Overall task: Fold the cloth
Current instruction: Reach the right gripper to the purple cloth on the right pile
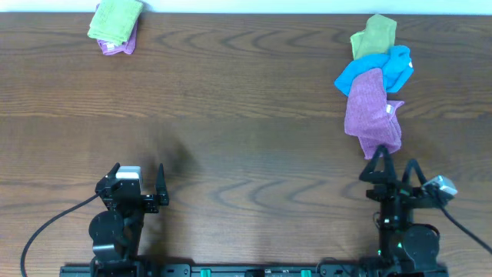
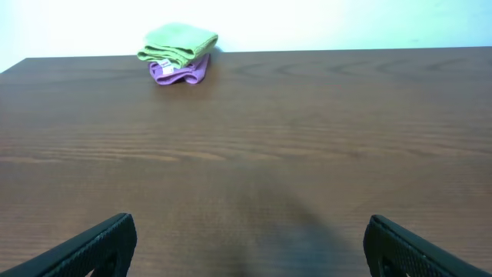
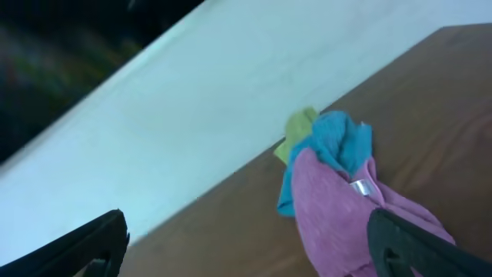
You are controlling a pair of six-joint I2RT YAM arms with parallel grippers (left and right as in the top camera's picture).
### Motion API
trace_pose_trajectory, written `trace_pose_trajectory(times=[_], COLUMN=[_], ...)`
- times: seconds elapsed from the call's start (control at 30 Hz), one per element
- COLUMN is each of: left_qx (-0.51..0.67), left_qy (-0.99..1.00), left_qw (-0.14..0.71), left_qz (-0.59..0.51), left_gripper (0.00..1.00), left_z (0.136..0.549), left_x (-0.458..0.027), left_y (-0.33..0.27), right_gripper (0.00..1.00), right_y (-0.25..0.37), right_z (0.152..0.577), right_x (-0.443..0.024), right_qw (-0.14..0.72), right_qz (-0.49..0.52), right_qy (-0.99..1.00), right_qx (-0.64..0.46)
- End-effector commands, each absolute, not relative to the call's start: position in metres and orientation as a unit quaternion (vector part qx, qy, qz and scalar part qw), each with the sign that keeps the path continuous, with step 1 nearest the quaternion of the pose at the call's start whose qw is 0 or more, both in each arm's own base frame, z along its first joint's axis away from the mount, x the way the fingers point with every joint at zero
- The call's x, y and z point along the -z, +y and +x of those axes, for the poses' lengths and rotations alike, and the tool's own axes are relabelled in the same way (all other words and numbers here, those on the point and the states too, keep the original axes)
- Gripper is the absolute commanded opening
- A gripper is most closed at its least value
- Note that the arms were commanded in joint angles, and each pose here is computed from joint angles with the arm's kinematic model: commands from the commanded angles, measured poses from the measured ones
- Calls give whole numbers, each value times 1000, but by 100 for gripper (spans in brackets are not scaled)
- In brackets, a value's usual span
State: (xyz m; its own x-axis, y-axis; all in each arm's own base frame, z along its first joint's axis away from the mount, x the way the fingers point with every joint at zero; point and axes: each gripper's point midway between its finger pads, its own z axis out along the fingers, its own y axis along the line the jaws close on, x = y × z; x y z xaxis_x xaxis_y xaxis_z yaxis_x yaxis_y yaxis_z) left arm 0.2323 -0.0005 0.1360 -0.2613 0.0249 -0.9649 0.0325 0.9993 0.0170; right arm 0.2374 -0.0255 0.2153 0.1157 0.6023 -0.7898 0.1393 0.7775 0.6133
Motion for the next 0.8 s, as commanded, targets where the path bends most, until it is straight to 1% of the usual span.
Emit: trace_pose_trajectory(times=[0.0, 0.13, 0.3, 0.4, 0.47, 0.57, 0.67, 0.77], left_qx=[-1, -1, -1, -1, -1, -1, -1, -1], left_qy=[805, 805, 805, 805, 805, 805, 805, 805], left_qw=[594, 594, 594, 594, 594, 594, 594, 594], left_qz=[12, 12, 12, 12, 12, 12, 12, 12], left_gripper=[95, 95, 95, 96, 95, 95, 95, 95], left_z=[232, 232, 232, 232, 232, 232, 232, 232], left_x=[-122, -122, -122, -122, -122, -122, -122, -122], left_y=[2, 2, 2, 2, 2, 2, 2, 2], right_gripper=[99, 99, 99, 99, 99, 99, 99, 94], right_y=[-38, -35, -28, -33, -39, -57, -72, -95], right_z=[247, 272, 324, 353, 363, 381, 393, 402], right_x=[-194, -165, -168, -151, -141, -125, -110, -94], right_qw=[655, 576, 495, 384, 326, 273, 254, 240], right_qz=[341, 352, 284, 284, 275, 274, 283, 303], right_qy=[657, 725, 811, 873, 901, 921, 925, 922], right_qx=[-154, -142, -131, -103, -74, -36, -18, 0])
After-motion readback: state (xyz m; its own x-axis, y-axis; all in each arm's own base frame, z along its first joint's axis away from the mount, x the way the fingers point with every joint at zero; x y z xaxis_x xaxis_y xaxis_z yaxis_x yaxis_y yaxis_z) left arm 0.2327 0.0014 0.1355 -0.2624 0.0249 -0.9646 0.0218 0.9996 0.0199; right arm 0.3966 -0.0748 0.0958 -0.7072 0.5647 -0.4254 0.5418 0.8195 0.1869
